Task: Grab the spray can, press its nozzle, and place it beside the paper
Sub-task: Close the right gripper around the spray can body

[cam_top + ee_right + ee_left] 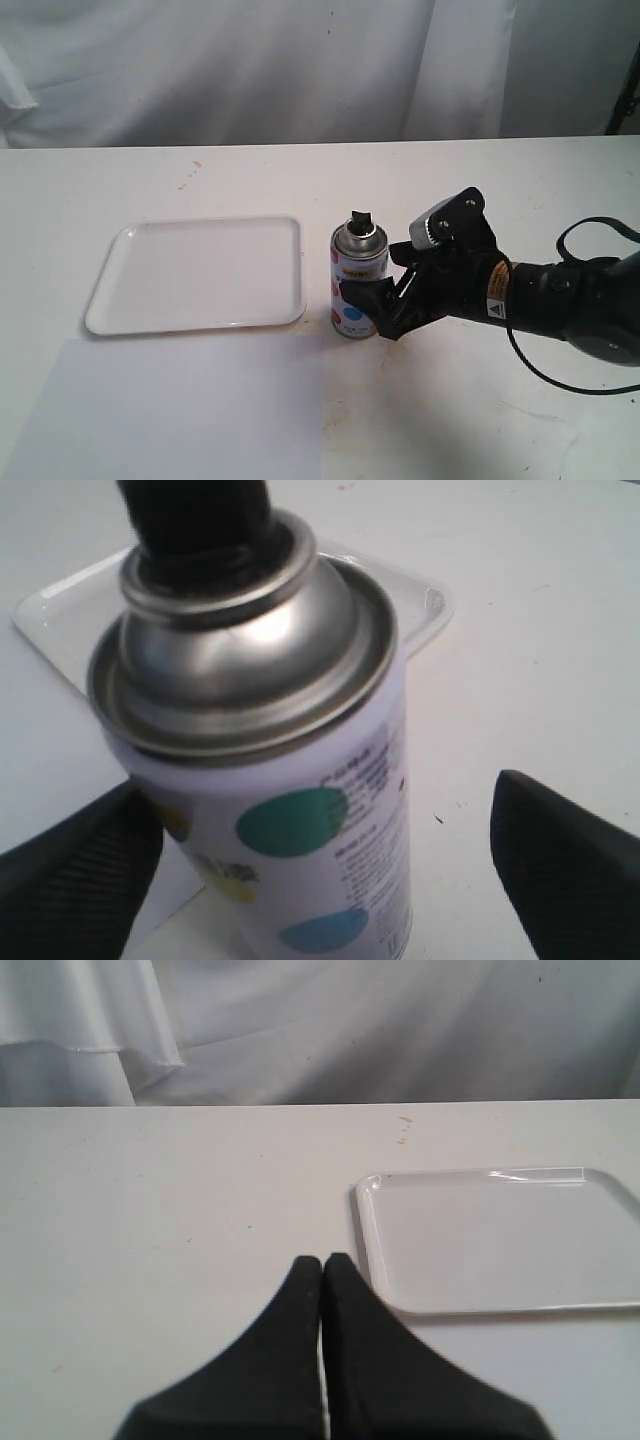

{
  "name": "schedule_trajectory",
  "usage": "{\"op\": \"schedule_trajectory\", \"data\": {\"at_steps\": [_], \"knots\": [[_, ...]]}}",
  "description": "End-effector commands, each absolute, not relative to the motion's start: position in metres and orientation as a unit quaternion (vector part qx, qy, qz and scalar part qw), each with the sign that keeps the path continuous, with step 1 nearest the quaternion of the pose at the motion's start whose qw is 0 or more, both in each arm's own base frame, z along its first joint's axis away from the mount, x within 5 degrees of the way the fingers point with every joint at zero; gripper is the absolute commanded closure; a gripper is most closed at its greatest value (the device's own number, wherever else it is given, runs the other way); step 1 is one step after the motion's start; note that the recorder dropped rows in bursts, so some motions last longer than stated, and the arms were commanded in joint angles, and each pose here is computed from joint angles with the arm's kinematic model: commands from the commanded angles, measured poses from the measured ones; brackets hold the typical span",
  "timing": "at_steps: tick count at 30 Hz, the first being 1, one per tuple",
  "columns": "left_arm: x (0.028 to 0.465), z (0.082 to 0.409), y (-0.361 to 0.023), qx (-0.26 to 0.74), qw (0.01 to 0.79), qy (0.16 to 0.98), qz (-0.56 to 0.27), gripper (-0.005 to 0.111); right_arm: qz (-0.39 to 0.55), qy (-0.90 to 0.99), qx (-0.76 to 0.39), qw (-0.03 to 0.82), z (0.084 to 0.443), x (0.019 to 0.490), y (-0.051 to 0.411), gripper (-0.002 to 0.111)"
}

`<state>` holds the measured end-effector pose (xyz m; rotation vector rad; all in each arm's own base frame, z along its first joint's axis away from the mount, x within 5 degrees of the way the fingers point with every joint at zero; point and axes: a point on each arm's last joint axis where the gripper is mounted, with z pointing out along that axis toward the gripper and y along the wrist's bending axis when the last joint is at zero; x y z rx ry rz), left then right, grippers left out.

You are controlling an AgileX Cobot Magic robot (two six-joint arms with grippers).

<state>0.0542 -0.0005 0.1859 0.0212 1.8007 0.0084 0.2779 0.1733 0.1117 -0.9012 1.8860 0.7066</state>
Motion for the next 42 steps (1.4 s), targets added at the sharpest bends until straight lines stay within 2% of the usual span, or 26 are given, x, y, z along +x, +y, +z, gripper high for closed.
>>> {"op": "schedule_trajectory", "data": {"at_steps": [1,7,15,27,31,34,42], "knots": [[0.054,0.185,-0.001,0.008,0.624,0.782,0.003,0.107,0.299,0.756,-0.366,0.453,0.103,0.280,0.177,0.027],[0.054,0.185,-0.001,0.008,0.624,0.782,0.003,0.107,0.335,0.735,-0.358,0.469,0.098,0.284,0.184,0.027],[0.054,0.185,-0.001,0.008,0.624,0.782,0.002,0.107,0.335,0.727,-0.360,0.479,0.103,0.291,0.187,0.028],[0.054,0.185,-0.001,0.008,0.624,0.782,0.003,0.107,0.359,0.718,-0.339,0.490,0.088,0.288,0.203,0.031],[0.054,0.185,-0.001,0.007,0.624,0.782,0.002,0.107,0.358,0.719,-0.332,0.494,0.089,0.289,0.202,0.046],[0.054,0.185,-0.001,0.007,0.624,0.782,0.002,0.107,0.356,0.718,-0.336,0.495,0.089,0.289,0.202,0.068],[0.054,0.185,-0.001,0.008,0.624,0.782,0.003,0.107,0.348,0.703,-0.344,0.516,0.110,0.291,0.202,0.108]]}}
